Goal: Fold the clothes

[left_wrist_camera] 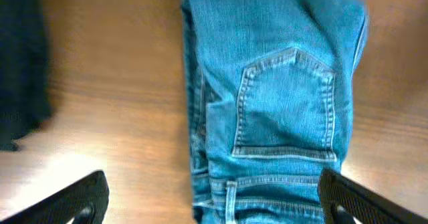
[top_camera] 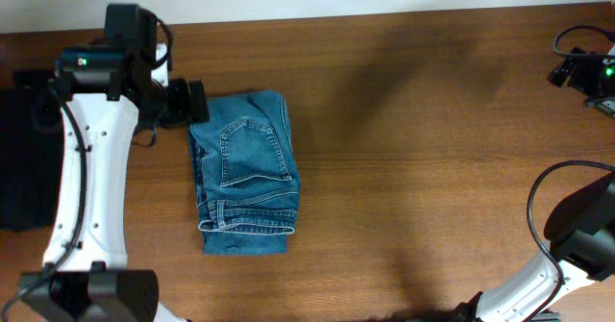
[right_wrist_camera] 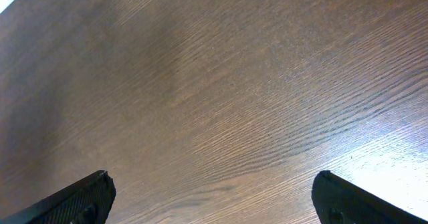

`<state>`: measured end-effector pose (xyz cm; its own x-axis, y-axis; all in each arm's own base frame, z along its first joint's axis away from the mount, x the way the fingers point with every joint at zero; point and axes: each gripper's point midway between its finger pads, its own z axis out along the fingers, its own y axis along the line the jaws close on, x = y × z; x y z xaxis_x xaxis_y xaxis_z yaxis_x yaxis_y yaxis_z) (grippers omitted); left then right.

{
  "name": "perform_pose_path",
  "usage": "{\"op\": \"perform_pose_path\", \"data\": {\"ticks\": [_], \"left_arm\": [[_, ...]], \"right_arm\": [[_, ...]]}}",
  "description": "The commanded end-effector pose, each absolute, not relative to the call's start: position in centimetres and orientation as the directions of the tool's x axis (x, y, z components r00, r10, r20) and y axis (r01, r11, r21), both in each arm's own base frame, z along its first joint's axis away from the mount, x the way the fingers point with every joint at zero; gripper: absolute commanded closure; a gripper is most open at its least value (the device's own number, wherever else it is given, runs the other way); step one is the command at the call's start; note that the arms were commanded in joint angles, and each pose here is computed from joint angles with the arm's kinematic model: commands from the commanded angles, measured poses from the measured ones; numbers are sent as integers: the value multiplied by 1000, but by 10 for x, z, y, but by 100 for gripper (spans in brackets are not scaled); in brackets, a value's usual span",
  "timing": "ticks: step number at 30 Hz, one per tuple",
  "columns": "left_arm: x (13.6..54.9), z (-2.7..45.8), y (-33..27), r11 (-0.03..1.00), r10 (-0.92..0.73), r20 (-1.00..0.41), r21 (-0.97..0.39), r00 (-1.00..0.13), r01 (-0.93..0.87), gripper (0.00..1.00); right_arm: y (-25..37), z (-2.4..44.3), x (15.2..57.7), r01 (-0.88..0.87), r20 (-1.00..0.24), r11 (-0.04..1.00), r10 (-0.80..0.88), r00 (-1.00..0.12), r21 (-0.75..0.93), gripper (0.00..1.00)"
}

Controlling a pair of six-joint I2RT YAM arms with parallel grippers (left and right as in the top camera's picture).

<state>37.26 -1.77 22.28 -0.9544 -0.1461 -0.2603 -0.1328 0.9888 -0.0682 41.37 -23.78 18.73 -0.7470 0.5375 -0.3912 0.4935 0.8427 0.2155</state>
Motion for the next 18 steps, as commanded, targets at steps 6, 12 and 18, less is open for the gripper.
{"op": "perform_pose_path", "data": {"ticks": [6,12,18], "left_arm": [[338,135,-30,938,-85,-57,-342,-995,-61,1],[305,82,-26,926,-67,40,-369,-997,-77,1],[292,56,-48,870,-20,27,-491,-999,-31,1]], "right_arm": [[-238,190,413,491,-398,845,533,-747,210,1],[-238,190,413,491,-398,845,533,-747,210,1],[-238,190,413,491,-398,845,533,-747,210,1]]}}
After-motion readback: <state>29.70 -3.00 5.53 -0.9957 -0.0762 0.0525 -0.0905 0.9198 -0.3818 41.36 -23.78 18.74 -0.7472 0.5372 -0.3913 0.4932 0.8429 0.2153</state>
